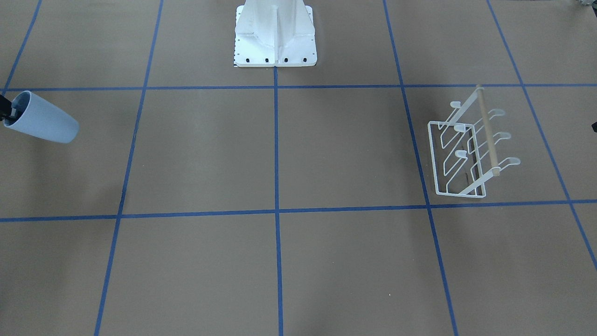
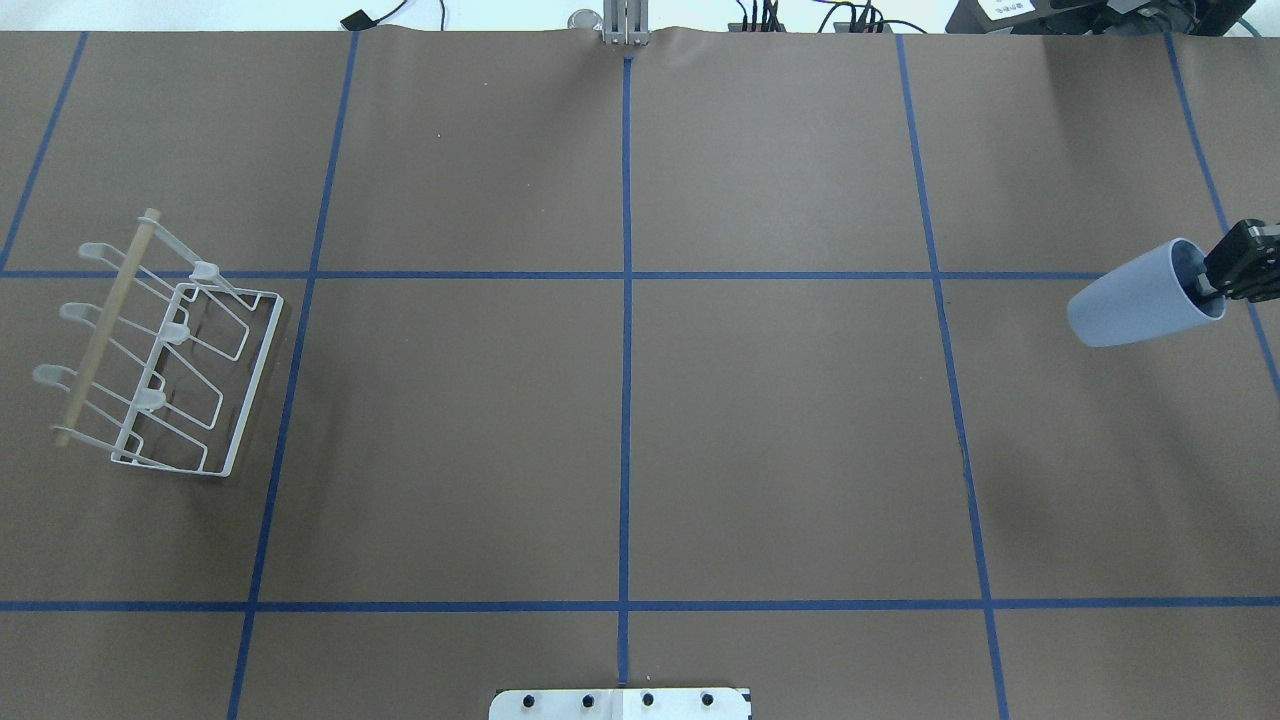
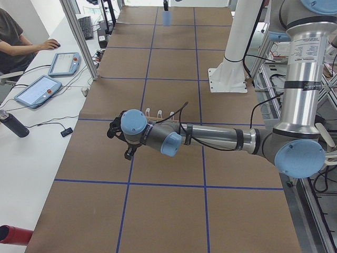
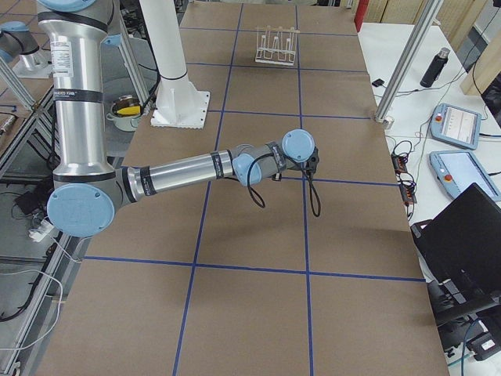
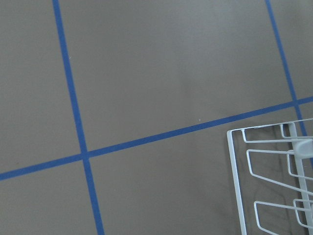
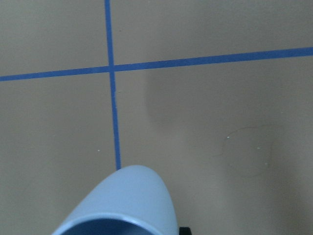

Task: Hang cup on cup holder
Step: 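Carry the cup with the right gripper toward the table center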

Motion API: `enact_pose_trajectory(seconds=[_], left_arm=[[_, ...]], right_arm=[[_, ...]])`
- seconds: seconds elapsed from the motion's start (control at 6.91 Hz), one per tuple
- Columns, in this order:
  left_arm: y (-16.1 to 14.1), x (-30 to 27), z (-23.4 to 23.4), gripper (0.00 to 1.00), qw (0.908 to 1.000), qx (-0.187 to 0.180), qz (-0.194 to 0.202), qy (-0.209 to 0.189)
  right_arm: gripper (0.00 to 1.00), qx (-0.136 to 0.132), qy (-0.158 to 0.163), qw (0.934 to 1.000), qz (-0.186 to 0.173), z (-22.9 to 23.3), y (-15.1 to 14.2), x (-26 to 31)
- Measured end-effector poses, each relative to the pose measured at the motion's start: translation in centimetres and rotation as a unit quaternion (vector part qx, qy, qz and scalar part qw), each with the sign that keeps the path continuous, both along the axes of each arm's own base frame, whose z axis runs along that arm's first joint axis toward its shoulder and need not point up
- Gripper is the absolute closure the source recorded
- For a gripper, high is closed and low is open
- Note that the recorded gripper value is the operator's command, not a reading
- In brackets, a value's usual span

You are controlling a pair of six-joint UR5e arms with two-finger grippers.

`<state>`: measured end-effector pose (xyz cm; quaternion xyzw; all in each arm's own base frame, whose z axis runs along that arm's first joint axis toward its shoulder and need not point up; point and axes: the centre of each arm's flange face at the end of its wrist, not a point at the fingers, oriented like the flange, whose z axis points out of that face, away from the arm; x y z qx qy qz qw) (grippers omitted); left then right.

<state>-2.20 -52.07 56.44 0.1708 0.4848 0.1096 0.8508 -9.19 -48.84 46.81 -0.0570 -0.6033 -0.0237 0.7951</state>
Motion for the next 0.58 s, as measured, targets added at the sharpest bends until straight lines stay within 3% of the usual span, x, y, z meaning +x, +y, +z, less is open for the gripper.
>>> enact_pose_trajectory(seconds=[0.14, 0.29, 0.43, 0.58], left_arm=[[-0.2, 0.1, -0.6, 0.02, 0.9999, 0.001, -0.009, 0.004], [-0.5, 0.3, -1.1, 0.02, 0.9998, 0.0, -0.016, 0.008], [-0.8, 0.5, -1.3, 0.02, 0.9998, -0.001, -0.018, 0.009], [-1.0, 0.5, -1.4, 0.02, 0.9998, -0.001, -0.019, 0.009]], right_arm=[[1.0, 0.034, 0.023, 0.999, 0.015, -1.0, -1.1, -0.3], [1.0, 0.081, 0.072, 0.9929, 0.048, -1.5, -2.4, -0.7], [1.0, 0.123, 0.121, 0.9803, 0.095, -1.8, -3.7, -1.2], [1.0, 0.143, 0.146, 0.9668, 0.153, -1.8, -4.7, -1.7]])
